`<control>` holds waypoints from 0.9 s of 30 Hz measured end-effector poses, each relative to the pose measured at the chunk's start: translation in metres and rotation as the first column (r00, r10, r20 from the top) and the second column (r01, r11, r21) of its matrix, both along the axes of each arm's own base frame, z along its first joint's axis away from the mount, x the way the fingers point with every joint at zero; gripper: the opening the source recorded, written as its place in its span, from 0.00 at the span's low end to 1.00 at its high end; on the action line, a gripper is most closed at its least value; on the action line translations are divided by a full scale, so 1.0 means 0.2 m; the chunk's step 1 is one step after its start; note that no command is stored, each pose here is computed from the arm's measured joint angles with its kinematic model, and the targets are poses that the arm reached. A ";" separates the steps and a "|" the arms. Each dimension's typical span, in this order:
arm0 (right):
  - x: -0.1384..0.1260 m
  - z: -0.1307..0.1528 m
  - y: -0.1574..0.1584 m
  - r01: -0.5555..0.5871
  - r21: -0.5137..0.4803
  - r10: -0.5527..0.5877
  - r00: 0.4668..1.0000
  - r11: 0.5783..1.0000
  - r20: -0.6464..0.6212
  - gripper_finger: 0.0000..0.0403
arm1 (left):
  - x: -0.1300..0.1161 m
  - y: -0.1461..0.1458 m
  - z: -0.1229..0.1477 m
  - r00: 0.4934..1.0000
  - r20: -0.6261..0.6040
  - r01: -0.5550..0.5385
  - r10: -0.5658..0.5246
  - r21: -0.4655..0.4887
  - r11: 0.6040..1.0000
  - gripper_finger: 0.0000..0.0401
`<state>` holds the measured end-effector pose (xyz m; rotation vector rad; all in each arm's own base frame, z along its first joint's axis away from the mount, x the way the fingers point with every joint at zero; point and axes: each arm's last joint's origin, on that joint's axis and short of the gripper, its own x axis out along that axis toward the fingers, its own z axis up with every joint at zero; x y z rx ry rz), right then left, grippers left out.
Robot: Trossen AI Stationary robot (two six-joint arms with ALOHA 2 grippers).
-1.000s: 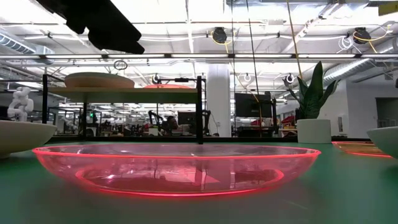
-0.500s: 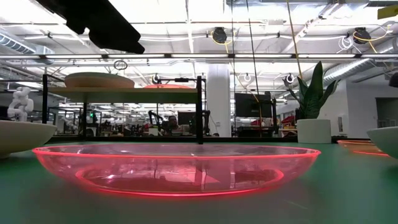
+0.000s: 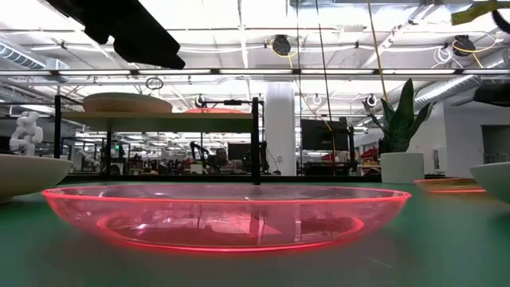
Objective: Place and stack plates onto a shelf
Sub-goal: Stack the orange plate on top of the pink plate on the shelf
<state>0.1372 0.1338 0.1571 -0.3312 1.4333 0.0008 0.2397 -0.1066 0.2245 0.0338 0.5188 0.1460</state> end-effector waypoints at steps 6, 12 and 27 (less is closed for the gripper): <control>0.10 0.07 -0.04 -0.027 -0.026 0.028 0.999 0.999 0.045 0.00 | 0.00 0.00 0.00 1.000 -0.007 -0.004 0.004 -0.009 1.000 0.71; 0.22 0.15 -0.10 -0.078 -0.051 0.082 0.995 0.996 0.065 0.00 | -0.01 -0.02 0.00 1.000 -0.006 0.009 -0.009 -0.016 1.000 0.71; 0.48 0.41 -0.28 -0.172 -0.201 0.211 0.957 0.965 0.197 0.00 | -0.03 -0.04 -0.01 1.000 -0.018 0.000 -0.001 -0.044 0.999 0.71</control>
